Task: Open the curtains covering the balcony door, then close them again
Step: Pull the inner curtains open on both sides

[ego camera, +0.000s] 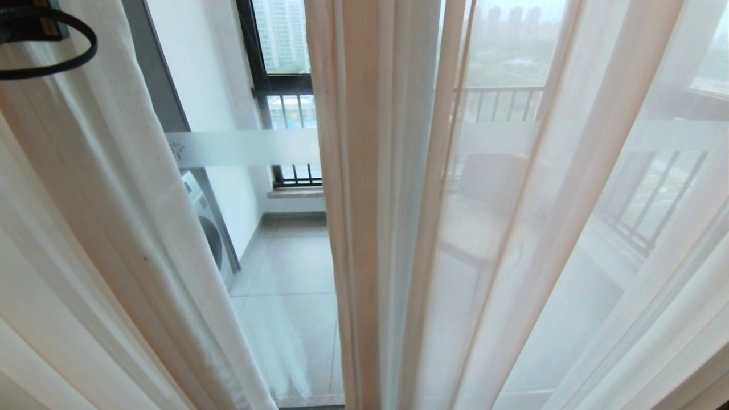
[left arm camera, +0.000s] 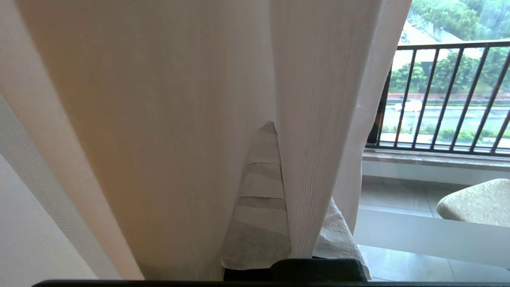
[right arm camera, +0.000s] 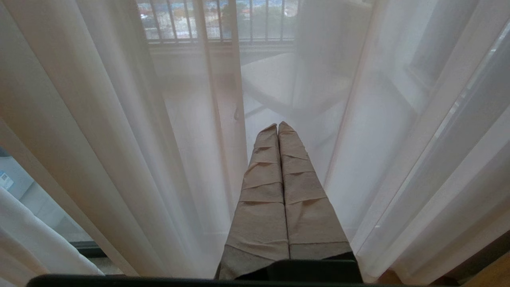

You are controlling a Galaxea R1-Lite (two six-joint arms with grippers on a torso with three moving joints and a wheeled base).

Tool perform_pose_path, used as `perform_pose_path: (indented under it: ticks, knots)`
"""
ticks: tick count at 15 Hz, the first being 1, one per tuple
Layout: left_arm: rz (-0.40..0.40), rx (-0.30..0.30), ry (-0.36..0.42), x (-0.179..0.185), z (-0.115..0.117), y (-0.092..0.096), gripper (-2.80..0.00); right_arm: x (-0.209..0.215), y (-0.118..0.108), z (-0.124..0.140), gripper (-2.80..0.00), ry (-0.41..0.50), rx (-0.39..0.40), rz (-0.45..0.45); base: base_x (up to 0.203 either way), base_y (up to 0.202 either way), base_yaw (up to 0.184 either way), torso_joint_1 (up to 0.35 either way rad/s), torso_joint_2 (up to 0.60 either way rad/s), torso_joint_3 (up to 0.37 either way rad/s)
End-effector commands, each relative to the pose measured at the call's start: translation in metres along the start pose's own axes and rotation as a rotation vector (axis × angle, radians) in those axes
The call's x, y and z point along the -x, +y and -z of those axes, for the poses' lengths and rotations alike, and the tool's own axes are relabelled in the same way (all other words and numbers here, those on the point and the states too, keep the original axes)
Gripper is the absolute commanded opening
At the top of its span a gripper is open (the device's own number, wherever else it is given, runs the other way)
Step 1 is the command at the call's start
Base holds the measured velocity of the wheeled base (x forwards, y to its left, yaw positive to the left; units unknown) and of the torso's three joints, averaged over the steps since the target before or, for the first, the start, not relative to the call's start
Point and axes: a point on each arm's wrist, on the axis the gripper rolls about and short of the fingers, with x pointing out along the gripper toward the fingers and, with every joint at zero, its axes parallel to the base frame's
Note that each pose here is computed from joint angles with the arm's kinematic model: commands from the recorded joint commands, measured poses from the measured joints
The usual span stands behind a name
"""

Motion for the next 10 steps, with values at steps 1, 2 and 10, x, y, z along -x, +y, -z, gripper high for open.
perform_pose_path:
  ticks: [1, 2, 10]
  knots:
    - [-0.003, 0.012, 0.002, -0.0011, 0.0008, -0.0003, -2.80, 0.0000, 0.0000, 0.0000, -2.80, 0.000, 0.000, 0.001, 0.000, 0.000, 0.000, 0.000, 0.00, 0.000]
    - [-0.002, 0.017, 0.005, -0.0013, 0.0015, -0.0005, -2.80, 0.0000, 0.0000, 0.0000, -2.80, 0.000, 0.000, -0.001, 0.000, 0.000, 0.000, 0.000, 0.00, 0.000]
    - [-0.005, 0.013, 0.023, -0.0021, 0.0066, -0.0013, -2.80, 0.0000, 0.0000, 0.0000, -2.80, 0.000, 0.000, 0.001, 0.000, 0.010, -0.001, 0.001, 0.00, -0.001]
